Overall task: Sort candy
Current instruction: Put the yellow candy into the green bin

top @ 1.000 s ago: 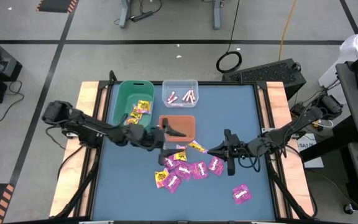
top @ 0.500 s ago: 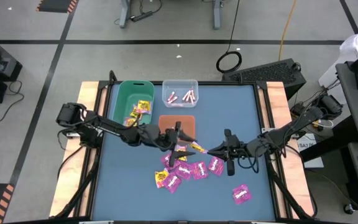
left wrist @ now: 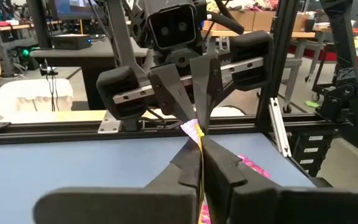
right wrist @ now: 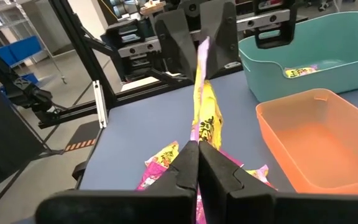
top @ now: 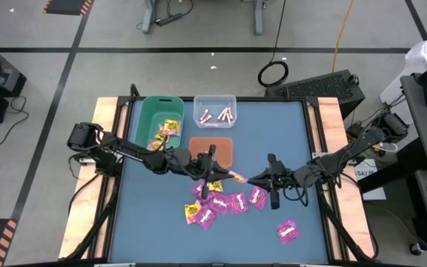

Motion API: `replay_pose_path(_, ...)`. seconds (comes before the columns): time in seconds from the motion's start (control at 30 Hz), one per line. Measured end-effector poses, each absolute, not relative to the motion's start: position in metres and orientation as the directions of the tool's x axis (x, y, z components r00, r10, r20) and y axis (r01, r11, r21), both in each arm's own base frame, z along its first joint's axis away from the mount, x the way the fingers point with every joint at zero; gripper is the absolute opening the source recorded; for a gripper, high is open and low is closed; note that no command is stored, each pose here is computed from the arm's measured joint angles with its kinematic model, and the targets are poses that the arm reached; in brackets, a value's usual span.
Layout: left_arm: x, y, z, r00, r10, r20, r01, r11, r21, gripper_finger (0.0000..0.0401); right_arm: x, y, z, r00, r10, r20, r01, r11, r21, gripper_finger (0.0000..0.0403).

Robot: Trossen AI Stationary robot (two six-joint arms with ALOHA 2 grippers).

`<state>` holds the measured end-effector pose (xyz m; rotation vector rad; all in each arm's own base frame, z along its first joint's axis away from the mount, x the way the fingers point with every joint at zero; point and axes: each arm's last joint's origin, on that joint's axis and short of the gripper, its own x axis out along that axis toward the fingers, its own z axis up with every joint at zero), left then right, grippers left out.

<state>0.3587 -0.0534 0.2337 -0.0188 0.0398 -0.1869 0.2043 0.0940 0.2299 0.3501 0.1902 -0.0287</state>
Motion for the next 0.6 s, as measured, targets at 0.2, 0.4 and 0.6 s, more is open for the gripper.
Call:
replay_pose_path(0.2,0.354,-0.053,0.236,0.976,-0.201,-0.086,0.200,0.980,-0.026,0.0005,0.203,0.093,0.225,0.973,-0.021,-0.232,0.093,0.947,0.308,0.0022)
replay_pose_path(0.4,0.336,-0.039,0.259,0.975,-0.168,-0.144,0.165,0.986,-0.029,0.0004,0.202,0.091,0.221,0.961,-0.081,-0.264,0.154,0.951,0.268,0.0075)
replay_pose_path(0.6,0.304,-0.013,0.282,0.963,-0.034,-0.269,0.031,0.999,-0.017,0.0003,0.202,0.091,0.221,0.959,-0.085,-0.270,0.153,0.958,0.242,0.0112)
